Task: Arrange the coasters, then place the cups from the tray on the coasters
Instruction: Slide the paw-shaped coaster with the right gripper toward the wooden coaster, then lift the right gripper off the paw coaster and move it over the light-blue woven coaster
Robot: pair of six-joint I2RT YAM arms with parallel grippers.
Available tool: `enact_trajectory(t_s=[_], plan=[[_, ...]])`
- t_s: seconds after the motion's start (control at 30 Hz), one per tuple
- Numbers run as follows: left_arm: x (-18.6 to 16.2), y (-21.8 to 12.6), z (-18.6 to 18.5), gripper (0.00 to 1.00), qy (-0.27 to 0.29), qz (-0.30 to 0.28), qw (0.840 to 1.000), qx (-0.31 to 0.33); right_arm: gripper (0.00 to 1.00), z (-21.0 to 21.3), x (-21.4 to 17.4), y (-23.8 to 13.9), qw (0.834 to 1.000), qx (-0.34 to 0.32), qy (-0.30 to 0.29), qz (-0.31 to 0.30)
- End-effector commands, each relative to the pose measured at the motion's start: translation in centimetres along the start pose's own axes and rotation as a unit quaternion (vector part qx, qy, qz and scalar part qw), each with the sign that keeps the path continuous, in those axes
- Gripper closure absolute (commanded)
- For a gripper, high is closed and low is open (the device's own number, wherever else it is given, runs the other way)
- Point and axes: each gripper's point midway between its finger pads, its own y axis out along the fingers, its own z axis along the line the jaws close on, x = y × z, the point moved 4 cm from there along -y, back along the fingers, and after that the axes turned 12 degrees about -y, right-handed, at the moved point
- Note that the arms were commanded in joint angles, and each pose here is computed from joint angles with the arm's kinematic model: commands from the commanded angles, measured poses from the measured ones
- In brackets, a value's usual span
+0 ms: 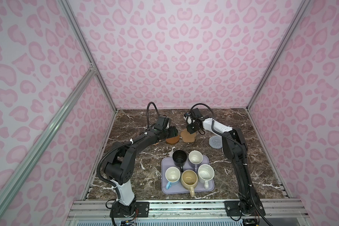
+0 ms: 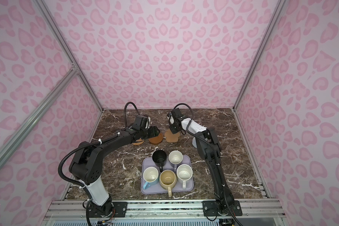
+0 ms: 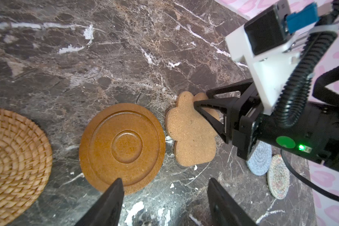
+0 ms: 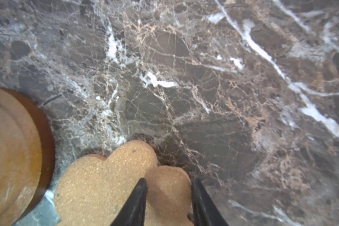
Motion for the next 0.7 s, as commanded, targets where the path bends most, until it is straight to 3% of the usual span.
enact_trajectory(t_s=[0.0, 0.33, 0.47, 0.6, 0.67], plan=[[0.6, -0.5, -1.1, 0.3, -0.001, -0.014, 1.0, -0.027, 0.6, 1.4, -4.0, 0.6, 0.996, 0.028, -0.008, 0.083], [1.0, -1.2, -1.6, 0.3, -0.002, -0.019, 0.999, -0.029, 0.5, -0.5, -1.6, -0.1, 0.998, -0.007, 0.0, 0.065], [1.2, -2.0, -1.9, 0.23, -0.002, -0.025, 0.999, -0.034, 0.44, -0.9, 0.3, -2.3, 0.999, -0.018, 0.01, 0.033], [1.3, -3.5, -2.3, 0.09, 0.001, -0.034, 0.999, -0.038, 0.32, -0.8, 1.4, -6.0, 0.999, -0.027, 0.023, -0.005], [1.4, -4.4, -2.5, 0.03, 0.002, -0.04, 0.998, -0.043, 0.12, -0.5, 1.3, -8.0, 0.999, -0.038, 0.025, -0.007]])
